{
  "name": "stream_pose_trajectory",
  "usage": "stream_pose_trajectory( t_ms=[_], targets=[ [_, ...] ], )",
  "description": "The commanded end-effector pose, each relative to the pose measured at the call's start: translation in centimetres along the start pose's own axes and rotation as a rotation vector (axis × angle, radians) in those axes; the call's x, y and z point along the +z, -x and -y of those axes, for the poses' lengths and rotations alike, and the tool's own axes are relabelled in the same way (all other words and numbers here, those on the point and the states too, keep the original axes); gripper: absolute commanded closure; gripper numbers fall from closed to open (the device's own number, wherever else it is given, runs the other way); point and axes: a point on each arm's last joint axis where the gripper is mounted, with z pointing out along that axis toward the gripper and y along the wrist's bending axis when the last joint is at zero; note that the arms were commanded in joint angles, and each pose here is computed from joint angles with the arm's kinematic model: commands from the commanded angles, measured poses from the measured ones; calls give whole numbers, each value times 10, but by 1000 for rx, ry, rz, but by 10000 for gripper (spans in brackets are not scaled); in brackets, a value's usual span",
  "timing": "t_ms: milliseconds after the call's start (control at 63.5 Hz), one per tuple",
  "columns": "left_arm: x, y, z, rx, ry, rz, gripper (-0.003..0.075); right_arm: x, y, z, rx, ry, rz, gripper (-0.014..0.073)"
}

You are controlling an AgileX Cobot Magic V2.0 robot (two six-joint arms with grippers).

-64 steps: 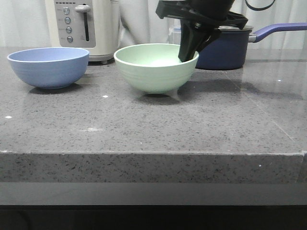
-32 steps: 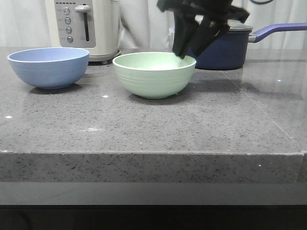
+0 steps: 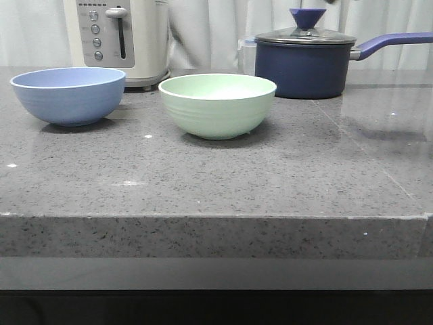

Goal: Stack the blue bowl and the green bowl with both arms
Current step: 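Open the right gripper and lift it away from the green bowl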

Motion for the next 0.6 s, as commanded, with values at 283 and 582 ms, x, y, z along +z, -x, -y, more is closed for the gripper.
stream_pose_trajectory(
  t_ms=[283, 582],
  targets=[
    [-5, 17, 1, 2, -8, 104, 247, 14, -47, 8, -28, 65, 33, 613],
    [-5, 17, 1, 2, -8, 104, 247, 53, -44, -14, -74, 119, 106, 655]
  ],
)
